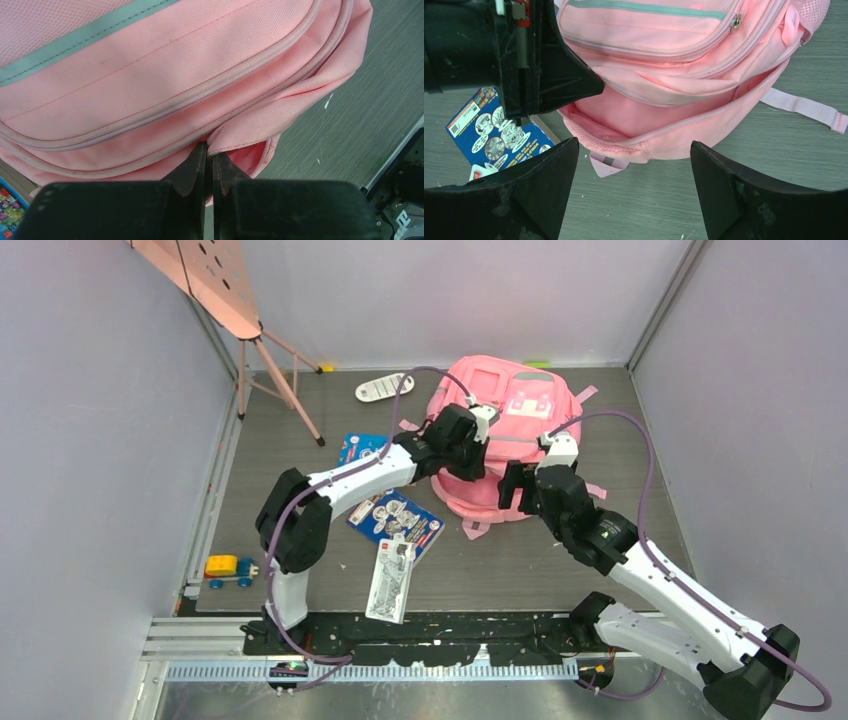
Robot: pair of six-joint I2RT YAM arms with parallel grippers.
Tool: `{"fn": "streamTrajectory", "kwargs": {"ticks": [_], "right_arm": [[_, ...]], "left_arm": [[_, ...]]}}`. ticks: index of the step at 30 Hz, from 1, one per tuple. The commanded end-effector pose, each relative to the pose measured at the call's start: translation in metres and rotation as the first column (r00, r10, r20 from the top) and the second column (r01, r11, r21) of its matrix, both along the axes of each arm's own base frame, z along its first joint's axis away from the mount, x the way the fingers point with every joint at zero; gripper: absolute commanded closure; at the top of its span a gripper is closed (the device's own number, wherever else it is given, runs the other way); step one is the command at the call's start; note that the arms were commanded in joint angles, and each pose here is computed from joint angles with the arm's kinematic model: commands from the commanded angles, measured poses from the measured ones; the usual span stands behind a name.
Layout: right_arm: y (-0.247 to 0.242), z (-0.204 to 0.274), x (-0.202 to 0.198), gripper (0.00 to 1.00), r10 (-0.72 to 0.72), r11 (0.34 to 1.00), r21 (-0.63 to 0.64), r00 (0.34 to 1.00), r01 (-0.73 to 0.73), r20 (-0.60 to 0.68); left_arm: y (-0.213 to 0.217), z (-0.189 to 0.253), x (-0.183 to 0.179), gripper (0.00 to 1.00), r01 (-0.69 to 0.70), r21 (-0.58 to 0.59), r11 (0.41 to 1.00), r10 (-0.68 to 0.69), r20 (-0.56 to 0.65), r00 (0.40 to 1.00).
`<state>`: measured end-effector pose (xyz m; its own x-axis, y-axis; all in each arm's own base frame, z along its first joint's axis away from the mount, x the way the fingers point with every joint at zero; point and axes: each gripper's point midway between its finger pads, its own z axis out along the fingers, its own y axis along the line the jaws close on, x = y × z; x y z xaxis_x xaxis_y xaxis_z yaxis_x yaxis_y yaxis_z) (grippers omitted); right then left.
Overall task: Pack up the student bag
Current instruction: Place the book in the student bag, then pick up the book from the center of the board.
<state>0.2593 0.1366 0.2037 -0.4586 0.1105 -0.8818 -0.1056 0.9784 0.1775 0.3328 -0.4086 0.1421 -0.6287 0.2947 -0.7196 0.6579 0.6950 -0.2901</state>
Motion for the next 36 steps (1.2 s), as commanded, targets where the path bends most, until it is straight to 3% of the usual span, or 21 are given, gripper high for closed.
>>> {"fn": "streamTrajectory", "kwargs": {"ticks": [1, 3, 5, 8, 11, 16, 23, 31, 36], "right_arm": [[0.001, 0.003, -0.003, 0.12, 0.006, 1.0, 0.029, 1.0, -0.006, 0.011], [0.008, 0.006, -0.003, 0.12, 0.047, 0.998, 0.036, 0.999, -0.048, 0.018], [0.019, 0.009, -0.002, 0.12, 0.104, 0.994, 0.041, 0.994, -0.105, 0.021], [0.04, 0.01, 0.001, 0.12, 0.193, 0.979, 0.057, 0.981, -0.193, 0.018], [0.068, 0.008, 0.004, 0.12, 0.292, 0.951, 0.107, 0.956, -0.291, 0.013], [0.116, -0.024, 0.009, 0.12, 0.445, 0.891, 0.145, 0.891, -0.431, -0.087], [0.177, -0.051, 0.021, 0.12, 0.586, 0.808, 0.183, 0.796, -0.559, -0.155], [0.221, -0.106, 0.037, 0.13, 0.673, 0.738, 0.213, 0.678, -0.64, -0.296], [0.228, -0.118, 0.045, 0.13, 0.676, 0.734, 0.23, 0.657, -0.639, -0.334]], "left_arm": [[-0.004, 0.061, 0.018, 0.82, -0.02, -0.129, 0.991, 0.04, 0.15, 0.988], [0.011, 0.067, 0.014, 0.49, -0.043, -0.114, 0.993, 0.063, 0.18, 0.982], [0.031, 0.073, 0.009, 0.29, -0.083, -0.098, 0.992, 0.102, 0.216, 0.971], [0.065, 0.079, 0.0, 0.12, -0.144, -0.07, 0.987, 0.157, 0.259, 0.953], [0.098, 0.081, -0.015, 0.03, -0.19, -0.045, 0.981, 0.195, 0.251, 0.948], [0.161, 0.058, -0.039, 0.0, -0.344, 0.015, 0.939, 0.337, 0.173, 0.926], [0.229, 0.015, -0.056, 0.0, -0.572, -0.086, 0.815, 0.569, -0.067, 0.82], [0.257, -0.025, -0.067, 0.0, -0.651, -0.093, 0.754, 0.622, -0.22, 0.752], [0.261, -0.04, -0.069, 0.0, -0.681, -0.109, 0.724, 0.638, -0.27, 0.721]]}}
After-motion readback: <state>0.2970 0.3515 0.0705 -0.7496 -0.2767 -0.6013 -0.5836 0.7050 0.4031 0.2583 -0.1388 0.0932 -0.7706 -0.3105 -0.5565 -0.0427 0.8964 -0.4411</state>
